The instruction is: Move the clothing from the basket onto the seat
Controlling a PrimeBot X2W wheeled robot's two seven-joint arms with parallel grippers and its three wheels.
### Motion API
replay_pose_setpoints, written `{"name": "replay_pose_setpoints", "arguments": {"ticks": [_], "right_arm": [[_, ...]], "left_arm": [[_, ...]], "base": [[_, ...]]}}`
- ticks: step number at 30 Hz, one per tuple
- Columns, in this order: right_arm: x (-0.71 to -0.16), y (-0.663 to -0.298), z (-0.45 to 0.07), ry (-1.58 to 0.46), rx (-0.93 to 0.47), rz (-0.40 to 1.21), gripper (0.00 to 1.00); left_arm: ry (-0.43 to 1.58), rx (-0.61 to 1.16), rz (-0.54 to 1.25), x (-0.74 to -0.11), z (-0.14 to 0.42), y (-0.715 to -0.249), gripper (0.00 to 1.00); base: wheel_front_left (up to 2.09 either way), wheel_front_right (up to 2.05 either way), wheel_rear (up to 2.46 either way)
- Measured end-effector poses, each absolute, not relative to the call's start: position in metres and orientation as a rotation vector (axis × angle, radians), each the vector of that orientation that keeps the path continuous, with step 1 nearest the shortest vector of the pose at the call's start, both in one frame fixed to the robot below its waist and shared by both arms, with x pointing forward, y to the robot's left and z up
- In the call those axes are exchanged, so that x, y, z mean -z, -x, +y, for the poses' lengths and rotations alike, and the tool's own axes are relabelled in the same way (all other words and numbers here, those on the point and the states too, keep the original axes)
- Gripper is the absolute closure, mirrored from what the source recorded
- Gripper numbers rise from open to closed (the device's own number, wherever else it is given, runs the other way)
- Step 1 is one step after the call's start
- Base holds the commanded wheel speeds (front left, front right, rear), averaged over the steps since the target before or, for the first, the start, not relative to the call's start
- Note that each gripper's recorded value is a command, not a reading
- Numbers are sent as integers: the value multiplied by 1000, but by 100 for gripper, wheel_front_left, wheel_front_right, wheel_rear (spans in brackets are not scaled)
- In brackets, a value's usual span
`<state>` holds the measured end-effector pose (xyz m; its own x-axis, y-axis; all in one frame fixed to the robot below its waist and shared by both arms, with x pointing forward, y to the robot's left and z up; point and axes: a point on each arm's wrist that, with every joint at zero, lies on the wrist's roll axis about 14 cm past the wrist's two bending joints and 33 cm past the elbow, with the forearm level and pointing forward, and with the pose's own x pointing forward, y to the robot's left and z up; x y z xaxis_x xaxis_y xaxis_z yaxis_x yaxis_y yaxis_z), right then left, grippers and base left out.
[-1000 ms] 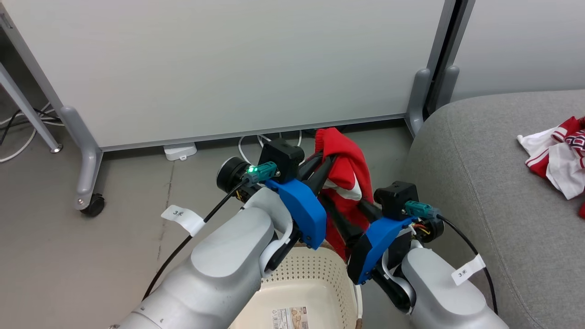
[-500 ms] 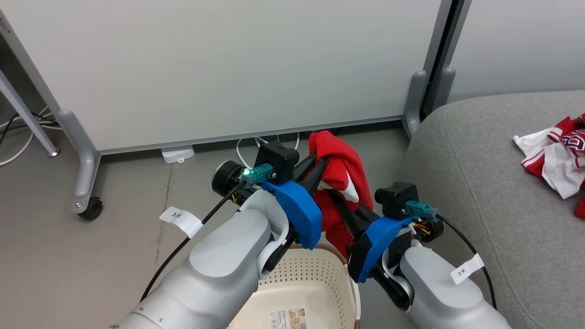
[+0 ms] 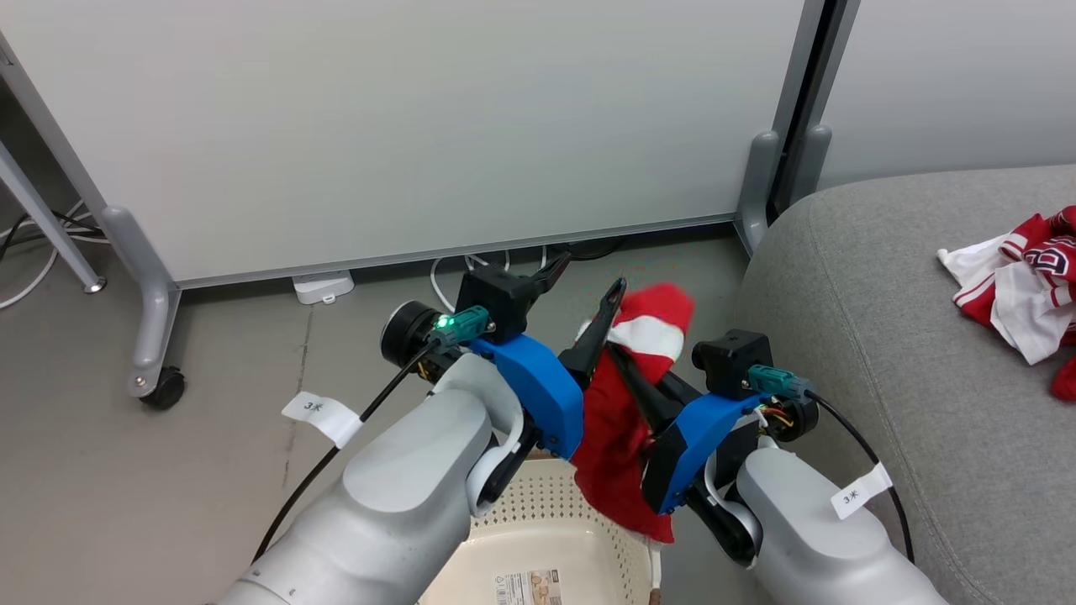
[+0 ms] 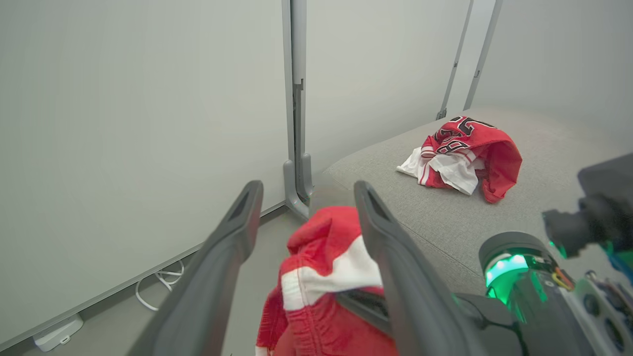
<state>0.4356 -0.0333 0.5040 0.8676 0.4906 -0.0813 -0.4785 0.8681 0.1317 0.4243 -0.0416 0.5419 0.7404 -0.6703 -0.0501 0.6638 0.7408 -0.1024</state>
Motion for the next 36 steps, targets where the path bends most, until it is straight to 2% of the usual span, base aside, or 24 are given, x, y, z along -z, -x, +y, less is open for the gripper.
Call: {"name": "replay_pose_setpoints", "arguments": {"ticks": [12, 21, 28, 36], "right_arm": [[-513, -443, -39, -112, -488, 76, 100], [-519, -447, -51, -105, -454, 37, 100], [-519, -444, -63, -107, -427, 24, 100], [-520, -437, -85, -110, -374, 15, 100]], "left_arm": [[163, 598, -32, -555, 6, -427, 0], [186, 468, -30, -523, 56, -401, 0], [158, 443, 4, -499, 70, -385, 0], [164, 473, 21, -489, 59, -383, 0]], "base": [[0, 0, 0], [0, 0, 0], [0, 0, 0], [0, 0, 0]]}}
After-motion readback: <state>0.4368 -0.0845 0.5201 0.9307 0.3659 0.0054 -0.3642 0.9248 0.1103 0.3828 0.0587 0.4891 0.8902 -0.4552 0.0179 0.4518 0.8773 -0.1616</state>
